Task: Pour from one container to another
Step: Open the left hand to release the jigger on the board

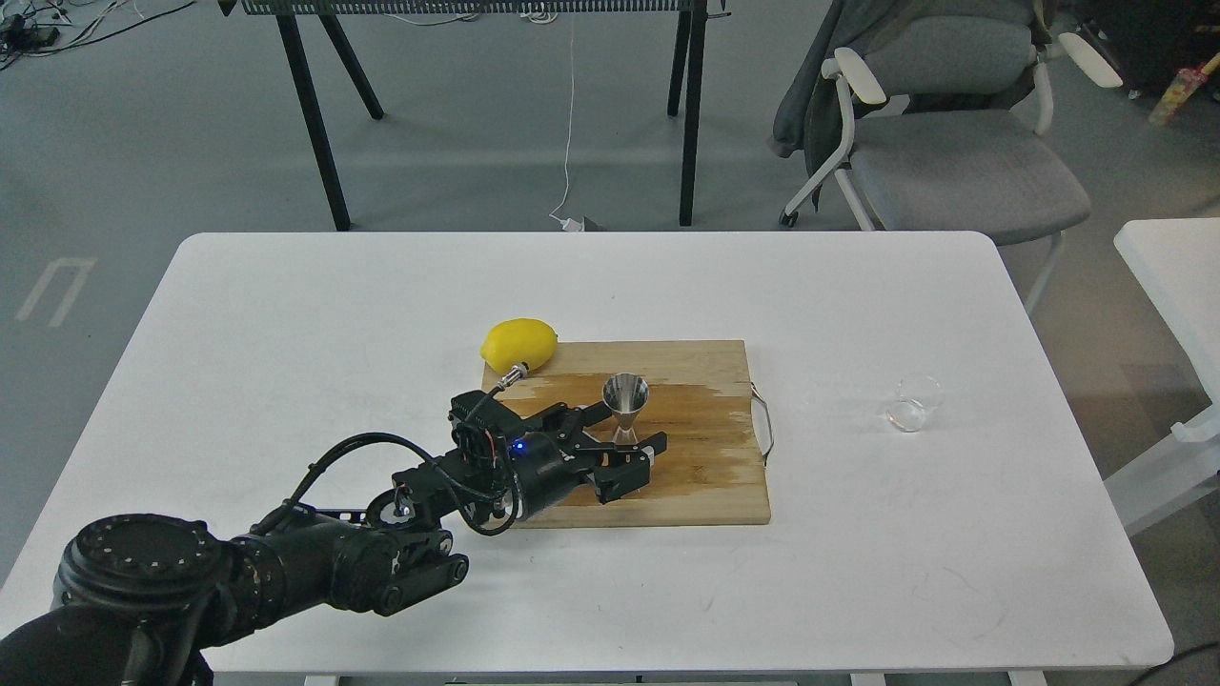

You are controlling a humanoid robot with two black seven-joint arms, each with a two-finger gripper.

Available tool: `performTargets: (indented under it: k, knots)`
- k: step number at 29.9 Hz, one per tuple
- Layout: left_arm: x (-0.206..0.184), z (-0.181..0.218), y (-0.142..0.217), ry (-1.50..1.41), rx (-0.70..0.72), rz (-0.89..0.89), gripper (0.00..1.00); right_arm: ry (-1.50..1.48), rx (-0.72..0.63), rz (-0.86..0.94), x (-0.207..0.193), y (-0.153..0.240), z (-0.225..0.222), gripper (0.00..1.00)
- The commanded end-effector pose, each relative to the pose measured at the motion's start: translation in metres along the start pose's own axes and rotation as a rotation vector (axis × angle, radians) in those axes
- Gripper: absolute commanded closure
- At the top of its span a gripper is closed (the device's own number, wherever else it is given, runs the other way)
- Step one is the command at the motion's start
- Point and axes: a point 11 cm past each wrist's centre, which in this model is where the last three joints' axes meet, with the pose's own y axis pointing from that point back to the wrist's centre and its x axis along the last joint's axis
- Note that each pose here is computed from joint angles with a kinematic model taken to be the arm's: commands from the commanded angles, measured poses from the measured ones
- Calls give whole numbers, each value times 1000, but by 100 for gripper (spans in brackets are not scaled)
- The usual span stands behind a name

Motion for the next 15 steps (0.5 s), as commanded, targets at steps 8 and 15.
performTargets:
  k: [8, 15]
  knots:
    - [0, -1, 0, -2, 2, 0, 3, -1, 0, -1, 0, 0, 0, 0]
    - [1, -8, 6, -6, 19, -2, 3, 0, -1, 4, 2, 1, 1, 0]
